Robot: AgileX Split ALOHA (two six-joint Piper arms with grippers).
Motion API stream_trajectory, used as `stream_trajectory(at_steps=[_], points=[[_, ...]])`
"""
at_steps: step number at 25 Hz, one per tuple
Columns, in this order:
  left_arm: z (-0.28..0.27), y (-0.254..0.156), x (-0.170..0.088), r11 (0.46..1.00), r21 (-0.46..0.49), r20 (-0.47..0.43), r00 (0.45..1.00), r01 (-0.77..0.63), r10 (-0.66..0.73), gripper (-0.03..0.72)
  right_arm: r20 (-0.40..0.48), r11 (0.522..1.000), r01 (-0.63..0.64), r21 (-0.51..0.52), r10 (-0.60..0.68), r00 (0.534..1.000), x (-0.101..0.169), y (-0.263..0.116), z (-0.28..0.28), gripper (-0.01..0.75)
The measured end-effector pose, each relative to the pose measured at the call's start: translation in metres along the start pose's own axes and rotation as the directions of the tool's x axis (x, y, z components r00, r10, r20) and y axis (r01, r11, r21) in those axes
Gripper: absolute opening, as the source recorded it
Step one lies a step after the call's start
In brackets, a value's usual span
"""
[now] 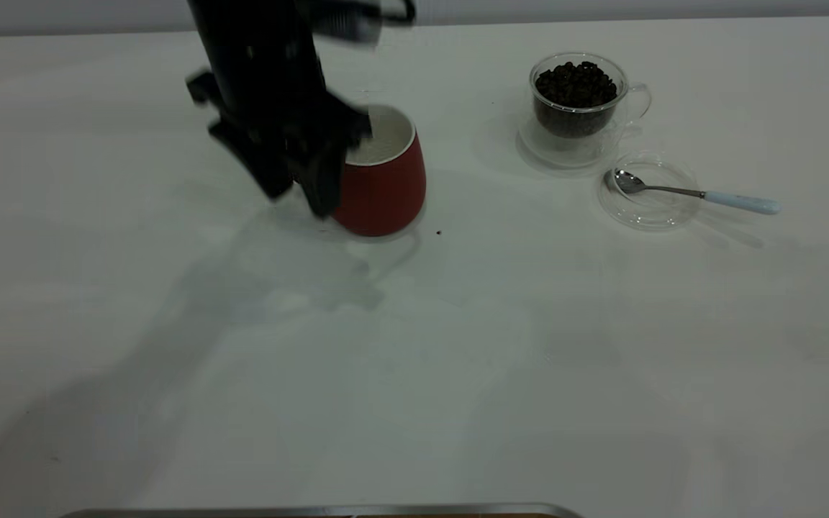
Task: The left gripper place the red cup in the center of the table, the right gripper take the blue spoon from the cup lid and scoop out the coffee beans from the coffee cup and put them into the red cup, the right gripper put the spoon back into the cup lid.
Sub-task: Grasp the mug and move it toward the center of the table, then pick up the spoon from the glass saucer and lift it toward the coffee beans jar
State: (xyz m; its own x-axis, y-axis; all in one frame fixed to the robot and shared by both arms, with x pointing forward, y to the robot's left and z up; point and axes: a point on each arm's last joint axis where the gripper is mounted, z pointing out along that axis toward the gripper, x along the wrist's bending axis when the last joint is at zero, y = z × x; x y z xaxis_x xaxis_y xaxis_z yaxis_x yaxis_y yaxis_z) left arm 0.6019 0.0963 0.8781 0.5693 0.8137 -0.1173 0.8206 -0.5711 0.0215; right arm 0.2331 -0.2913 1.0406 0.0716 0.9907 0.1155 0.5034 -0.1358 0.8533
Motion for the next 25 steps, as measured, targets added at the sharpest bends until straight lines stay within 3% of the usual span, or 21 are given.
stream_trajectory(at_steps=[5, 12, 14, 19, 25], points=[[-0.08, -0.014, -0.01, 0.997, -0.062, -0.029, 0.999, -0.039, 0.037, 0.538, 0.0, 1.0, 0.0, 0.0, 0.0, 1.0, 0.0, 0.0, 0.0, 0.437], [-0.205, -0.077, -0.025, 0.988, -0.152, -0.108, 0.994, 0.004, -0.02, 0.538, 0.0, 1.0, 0.0, 0.0, 0.0, 1.0, 0.0, 0.0, 0.0, 0.437], [-0.233, -0.094, -0.031, 0.971, -0.238, -0.113, 0.993, 0.016, -0.044, 0.538, 0.0, 1.0, 0.0, 0.0, 0.0, 1.0, 0.0, 0.0, 0.0, 0.437], [-0.267, -0.142, -0.044, 0.934, -0.351, -0.062, 0.994, 0.068, -0.095, 0.538, 0.0, 1.0, 0.0, 0.0, 0.0, 1.0, 0.0, 0.0, 0.0, 0.437], [-0.242, -0.217, -0.052, 0.947, -0.309, -0.034, 0.994, 0.089, -0.105, 0.538, 0.0, 1.0, 0.0, 0.0, 0.0, 1.0, 0.0, 0.0, 0.0, 0.437]])
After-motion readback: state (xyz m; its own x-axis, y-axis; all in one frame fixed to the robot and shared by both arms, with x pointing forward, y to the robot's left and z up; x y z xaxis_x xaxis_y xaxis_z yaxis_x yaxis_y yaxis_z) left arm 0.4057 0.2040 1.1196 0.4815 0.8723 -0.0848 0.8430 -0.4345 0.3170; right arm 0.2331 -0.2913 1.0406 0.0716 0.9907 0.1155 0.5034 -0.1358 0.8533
